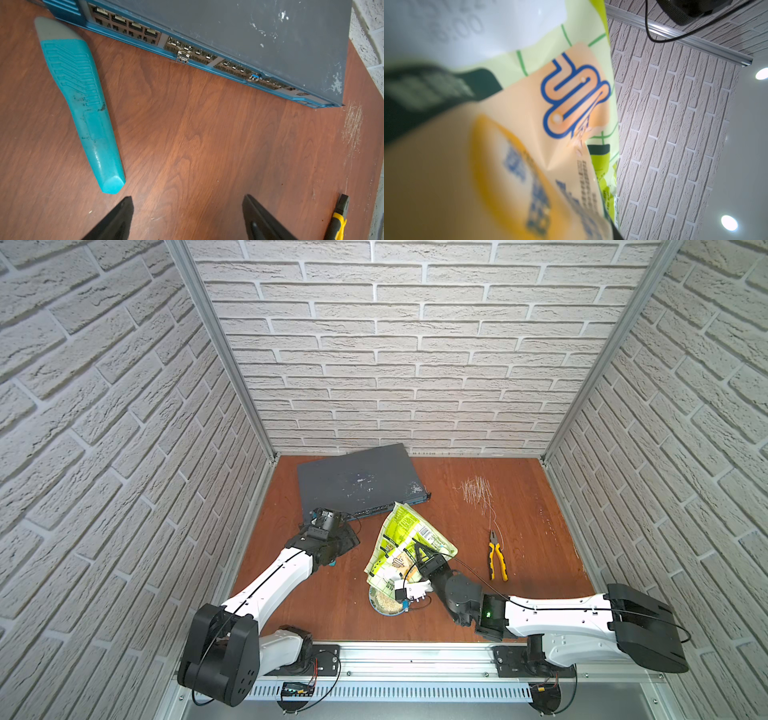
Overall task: Pour the oats into the breakfast bowl
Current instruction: Pour the oats into the bowl, then place the oats bag at the center of the board, then close the oats bag at the center of the board.
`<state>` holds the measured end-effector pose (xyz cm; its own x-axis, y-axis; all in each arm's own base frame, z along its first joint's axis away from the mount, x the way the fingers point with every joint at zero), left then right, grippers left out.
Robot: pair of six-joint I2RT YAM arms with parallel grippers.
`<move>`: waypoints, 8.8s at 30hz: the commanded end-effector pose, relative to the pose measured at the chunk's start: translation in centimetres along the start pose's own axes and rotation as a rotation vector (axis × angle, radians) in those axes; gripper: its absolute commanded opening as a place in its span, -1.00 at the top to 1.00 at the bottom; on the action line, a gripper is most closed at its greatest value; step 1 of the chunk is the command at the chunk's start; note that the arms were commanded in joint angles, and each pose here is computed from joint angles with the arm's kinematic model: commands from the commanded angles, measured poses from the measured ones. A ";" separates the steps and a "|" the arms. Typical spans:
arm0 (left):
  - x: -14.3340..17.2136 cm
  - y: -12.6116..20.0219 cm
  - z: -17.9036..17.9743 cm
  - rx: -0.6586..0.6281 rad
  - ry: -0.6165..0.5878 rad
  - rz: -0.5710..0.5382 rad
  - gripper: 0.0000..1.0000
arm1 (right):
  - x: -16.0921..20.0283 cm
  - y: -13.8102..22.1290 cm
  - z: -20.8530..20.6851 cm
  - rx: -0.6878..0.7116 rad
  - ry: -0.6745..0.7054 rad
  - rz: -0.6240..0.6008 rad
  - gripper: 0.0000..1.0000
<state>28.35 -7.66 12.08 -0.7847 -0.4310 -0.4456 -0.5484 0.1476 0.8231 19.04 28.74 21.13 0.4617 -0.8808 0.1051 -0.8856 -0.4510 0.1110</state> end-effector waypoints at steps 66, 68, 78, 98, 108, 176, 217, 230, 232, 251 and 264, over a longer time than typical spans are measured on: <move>-10.0 6.9 -4.8 0.198 -0.202 -0.503 -0.72 | 11.1 -7.0 5.7 -0.425 -2.094 -0.103 0.14; -10.2 7.4 -4.7 0.186 -0.207 -0.521 -0.74 | 11.4 -6.8 5.6 -0.418 -2.076 -0.084 -0.01; -10.0 7.9 -4.2 0.175 -0.207 -0.526 -0.76 | 13.5 -4.7 4.2 -0.354 -2.026 0.014 -0.65; -10.9 9.7 -11.9 0.482 -0.717 -0.688 -0.91 | 12.5 -4.5 -4.4 -0.660 -1.815 -0.159 0.93; -6.6 7.2 -17.0 0.759 -1.134 -0.513 -0.85 | 11.2 -2.4 -7.8 -0.878 -1.651 -0.324 0.93; -2.2 4.1 -21.7 0.685 -1.535 -0.407 1.00 | 17.3 -1.7 -1.7 -0.766 -1.518 0.358 0.33; -1.5 4.7 -22.3 0.756 -1.490 -0.532 1.00 | 10.1 -8.7 -1.0 -1.203 -1.221 0.257 0.71; -1.5 4.4 -22.0 0.775 -1.459 -0.517 1.00 | 12.3 -7.0 -0.8 -1.141 -1.156 0.356 0.30; -1.5 4.3 -22.0 0.773 -1.457 -0.515 1.00 | 12.3 -6.9 -0.4 -1.159 -1.147 0.367 0.57; -1.5 4.3 -21.6 0.750 -1.461 -0.507 1.00 | 15.3 -5.9 -0.9 -1.094 -1.180 0.438 0.77; -1.7 4.3 -21.3 0.737 -1.458 -0.499 1.00 | 17.5 -4.6 -0.5 -1.058 -1.206 0.517 0.90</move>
<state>33.12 -26.01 22.09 0.0937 0.5095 -0.8554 -0.4391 0.7922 0.4238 31.71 16.94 22.10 -0.5640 -0.7392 -0.3682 -0.2377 -0.2817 0.9296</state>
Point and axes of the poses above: each gripper's point midway between its finger pads, its own y axis back along the fingers, its own z axis along the line the jaws close on, x = y × z, the point moved 3 cm from there along y, back along the fingers, and after that the axes turned 8 degrees about -y, right-handed, at the moved point
